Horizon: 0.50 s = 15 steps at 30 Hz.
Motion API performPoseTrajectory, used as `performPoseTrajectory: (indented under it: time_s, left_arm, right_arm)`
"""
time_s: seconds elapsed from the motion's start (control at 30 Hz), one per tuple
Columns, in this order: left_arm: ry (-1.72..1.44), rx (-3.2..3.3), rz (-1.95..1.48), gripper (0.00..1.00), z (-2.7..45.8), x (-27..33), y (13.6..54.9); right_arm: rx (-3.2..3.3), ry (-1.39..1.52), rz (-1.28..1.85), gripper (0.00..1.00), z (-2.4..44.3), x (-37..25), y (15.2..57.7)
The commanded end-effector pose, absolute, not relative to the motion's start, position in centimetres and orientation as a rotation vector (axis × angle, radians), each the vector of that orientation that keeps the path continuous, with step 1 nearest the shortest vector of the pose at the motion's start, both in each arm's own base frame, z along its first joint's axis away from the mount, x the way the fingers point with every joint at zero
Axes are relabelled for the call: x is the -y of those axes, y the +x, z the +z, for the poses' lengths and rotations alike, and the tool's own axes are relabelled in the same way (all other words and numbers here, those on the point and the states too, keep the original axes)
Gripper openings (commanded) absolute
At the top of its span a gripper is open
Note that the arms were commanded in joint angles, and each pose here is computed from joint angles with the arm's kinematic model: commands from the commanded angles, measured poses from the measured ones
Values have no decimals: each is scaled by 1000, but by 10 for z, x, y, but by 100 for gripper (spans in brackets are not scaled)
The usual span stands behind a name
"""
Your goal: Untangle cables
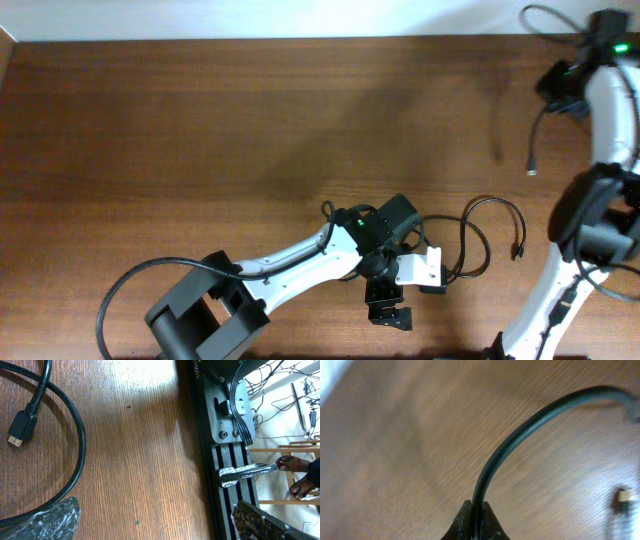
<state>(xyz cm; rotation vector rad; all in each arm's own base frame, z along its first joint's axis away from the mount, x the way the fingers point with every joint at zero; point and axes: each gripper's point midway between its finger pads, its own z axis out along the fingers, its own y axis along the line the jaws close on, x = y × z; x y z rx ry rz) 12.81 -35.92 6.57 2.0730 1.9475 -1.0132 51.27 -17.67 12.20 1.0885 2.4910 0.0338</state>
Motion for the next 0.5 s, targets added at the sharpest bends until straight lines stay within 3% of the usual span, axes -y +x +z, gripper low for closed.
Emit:
performPoseTrajectory:
  time_s: [0.0, 0.1, 0.2, 0.23, 0.27, 0.3, 0.47]
  left_arm:
    - [2072, -1952, -1049, 99, 67, 360, 123]
    - [2072, -1953, -1049, 99, 67, 360, 122]
    - [2072, -1954, -1049, 99, 67, 360, 122]
    - [2072, -1954, -1049, 99, 67, 360, 122]
    - [2071, -1955, -1050, 99, 67, 360, 122]
    - [2060, -1971, -1052, 99, 67, 360, 123]
    - [2055, -1982, -1051, 99, 67, 360, 123]
  right_arm:
    - [-2347, 1137, -38, 4, 181, 241, 493]
    - [-2218, 1342, -320, 4, 202, 331, 434]
    - [-2161, 1452, -302, 7, 199, 375, 398]
    - [-2159, 1450, -277, 47, 198, 382, 395]
    - [-2168, 1426, -261, 78, 198, 385, 395]
    - [-2185, 1399, -268, 99, 197, 385, 395]
    - [-2278, 1266, 30, 99, 192, 335, 428]
